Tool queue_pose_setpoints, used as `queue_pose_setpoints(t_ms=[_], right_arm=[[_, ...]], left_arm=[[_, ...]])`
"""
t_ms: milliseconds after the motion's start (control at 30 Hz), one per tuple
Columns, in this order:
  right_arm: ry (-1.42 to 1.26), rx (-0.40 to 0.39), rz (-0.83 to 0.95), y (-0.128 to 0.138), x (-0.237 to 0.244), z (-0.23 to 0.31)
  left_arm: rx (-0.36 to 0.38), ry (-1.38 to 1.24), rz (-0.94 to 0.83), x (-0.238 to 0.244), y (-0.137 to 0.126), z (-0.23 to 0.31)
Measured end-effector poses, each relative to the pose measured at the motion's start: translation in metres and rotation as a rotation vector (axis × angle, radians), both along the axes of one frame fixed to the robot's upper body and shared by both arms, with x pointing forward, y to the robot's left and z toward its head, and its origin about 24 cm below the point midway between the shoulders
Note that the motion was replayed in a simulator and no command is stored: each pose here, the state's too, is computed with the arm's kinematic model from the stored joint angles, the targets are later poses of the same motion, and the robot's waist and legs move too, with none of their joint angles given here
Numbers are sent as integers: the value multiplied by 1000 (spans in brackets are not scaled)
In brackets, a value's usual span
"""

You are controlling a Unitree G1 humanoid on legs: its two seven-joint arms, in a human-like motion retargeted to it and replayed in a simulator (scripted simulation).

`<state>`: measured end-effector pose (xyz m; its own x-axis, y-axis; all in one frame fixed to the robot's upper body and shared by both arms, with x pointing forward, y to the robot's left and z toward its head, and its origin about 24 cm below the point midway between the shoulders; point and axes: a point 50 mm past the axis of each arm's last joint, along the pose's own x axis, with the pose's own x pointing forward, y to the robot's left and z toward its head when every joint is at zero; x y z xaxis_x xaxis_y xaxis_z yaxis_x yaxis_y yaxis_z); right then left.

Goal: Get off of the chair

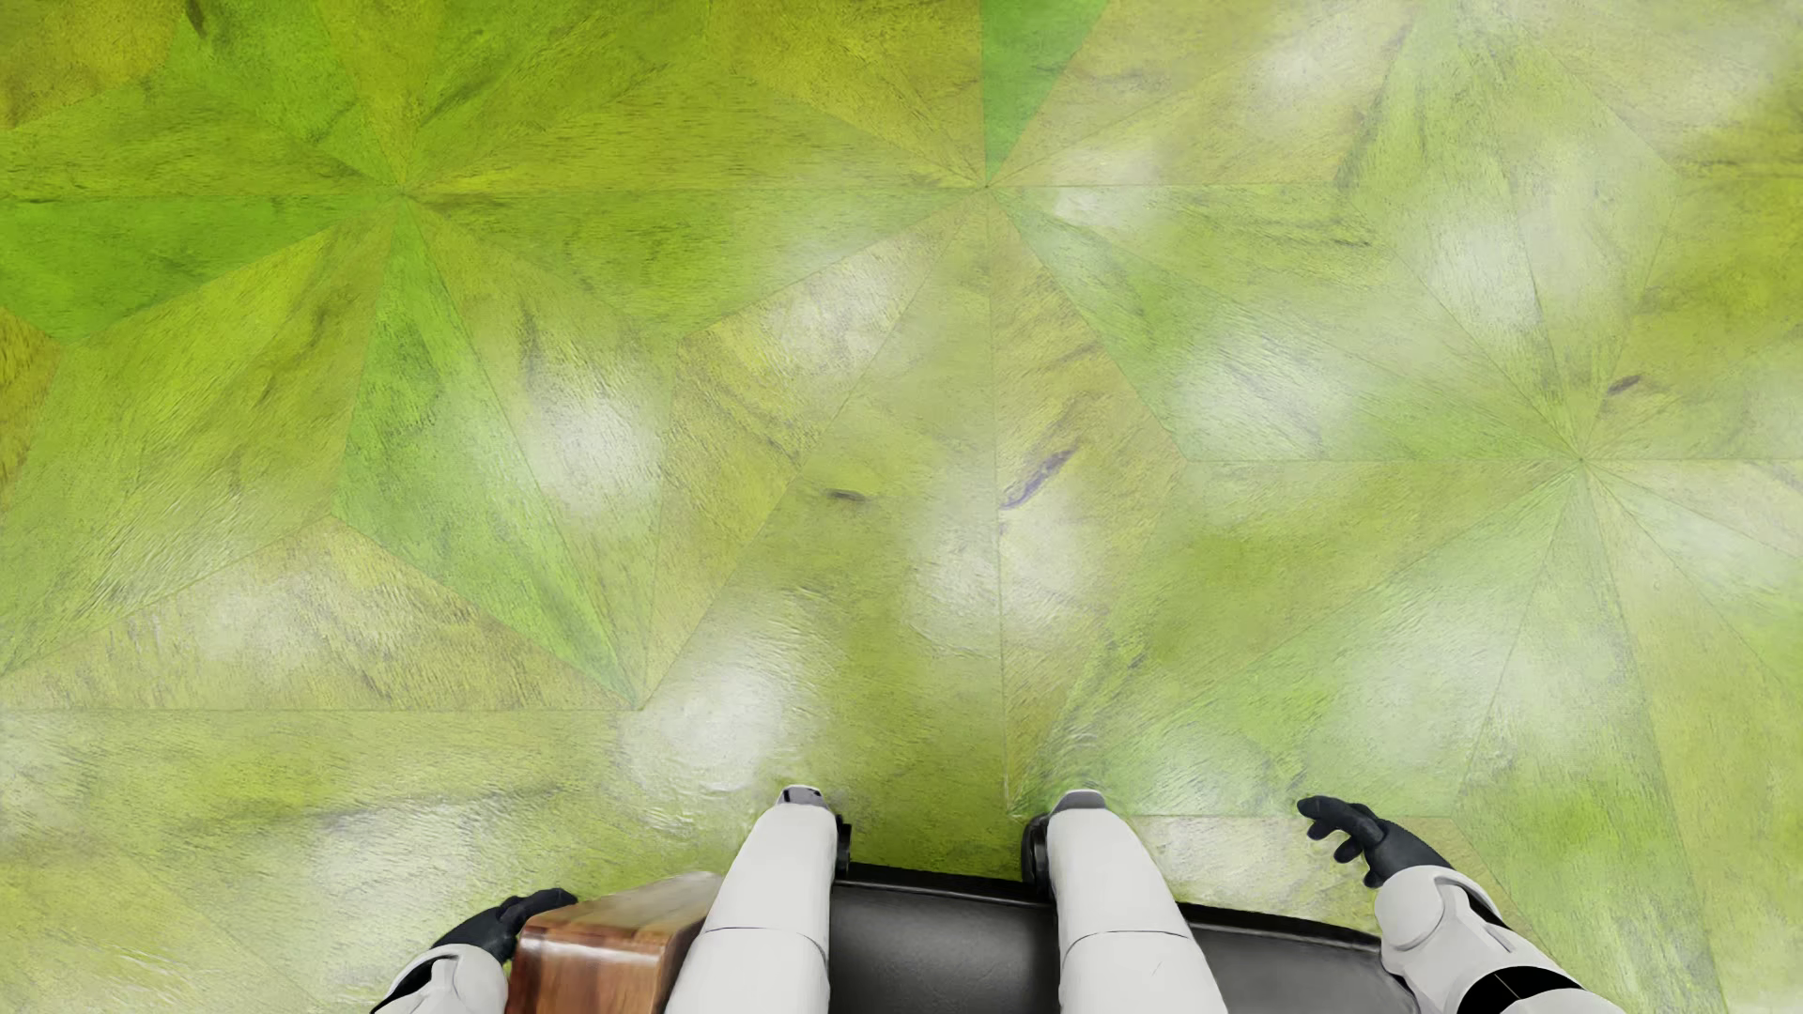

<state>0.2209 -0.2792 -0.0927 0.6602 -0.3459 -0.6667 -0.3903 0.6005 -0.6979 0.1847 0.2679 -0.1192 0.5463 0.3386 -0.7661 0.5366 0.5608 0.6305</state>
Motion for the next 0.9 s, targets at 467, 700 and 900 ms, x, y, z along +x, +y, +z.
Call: queue_pose_setpoints(t_ms=[467, 700, 900], right_arm=[[212, -19, -110, -35, -66, -21], [221, -89, 6, -30, -60, -20], [150, -125, -10, -45, -46, -5]], left_arm=[[-11, 86, 260, -71, 34, -15], [-42, 8, 367, -76, 28, -18], [-104, 138, 425, -108, 12, -33]])
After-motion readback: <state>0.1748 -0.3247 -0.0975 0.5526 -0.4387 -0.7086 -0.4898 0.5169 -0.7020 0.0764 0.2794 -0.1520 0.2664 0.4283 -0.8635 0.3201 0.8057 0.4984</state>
